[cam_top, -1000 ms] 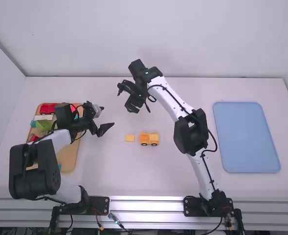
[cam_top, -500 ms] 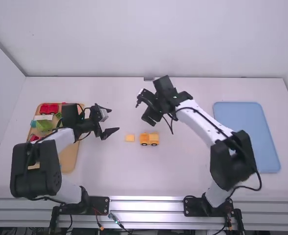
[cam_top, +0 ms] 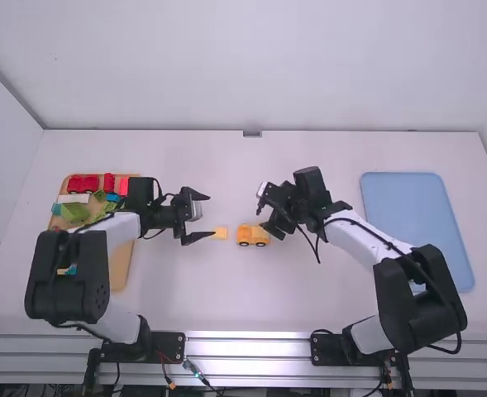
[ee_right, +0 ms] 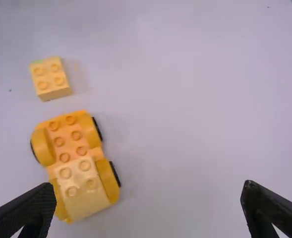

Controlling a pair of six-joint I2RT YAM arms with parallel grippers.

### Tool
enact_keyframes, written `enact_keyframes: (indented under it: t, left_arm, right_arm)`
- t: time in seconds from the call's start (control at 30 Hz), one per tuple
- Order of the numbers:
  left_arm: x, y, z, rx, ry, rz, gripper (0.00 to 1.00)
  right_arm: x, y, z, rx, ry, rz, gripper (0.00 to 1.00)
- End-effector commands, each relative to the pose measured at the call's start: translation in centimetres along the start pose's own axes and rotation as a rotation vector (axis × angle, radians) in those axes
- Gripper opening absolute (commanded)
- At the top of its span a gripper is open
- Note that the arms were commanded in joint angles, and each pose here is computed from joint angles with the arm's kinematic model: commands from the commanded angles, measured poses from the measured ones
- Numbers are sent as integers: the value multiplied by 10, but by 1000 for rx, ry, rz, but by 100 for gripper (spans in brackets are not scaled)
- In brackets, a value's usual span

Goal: Assemble lego blocks to make yellow taxi

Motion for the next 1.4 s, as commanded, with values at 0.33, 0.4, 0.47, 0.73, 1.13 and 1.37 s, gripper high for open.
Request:
enact_keyframes:
  t: [0.33,0.4,0.47,0.73,1.13,1.37]
  left_arm:
    - [47,-10,-39,14,-34,-161,99]
    - [50,-17,-39,85,-42,-171,99]
    - [50,-22,-43,134,-27,-168,99]
    - [50,-31,-54,-18,32,-137,99]
    - [53,-21,-64,-46,113,-149,99]
    - [61,-27,-72,-86,55,-201,99]
  right_arm:
    - [16,17,-28,-47,-269,333,99]
    - [22,13,-33,-28,-269,331,99]
    - [26,11,-37,4,-267,331,99]
    - [37,18,-39,-9,-219,321,99]
    - [41,23,-37,-30,-196,310,99]
    - [36,18,-38,-2,-222,326,99]
Point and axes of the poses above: each hand's point on the last joint's axis, 136 mm out from that joint toward the fingers, its own x axis out along the fingers, its own y axis along the line the jaws close on, z = x × y, the point moved 6 cm from there along -x, back along the fingers, and after that the axes turned 9 degrees about x, right-handed, at the moved point
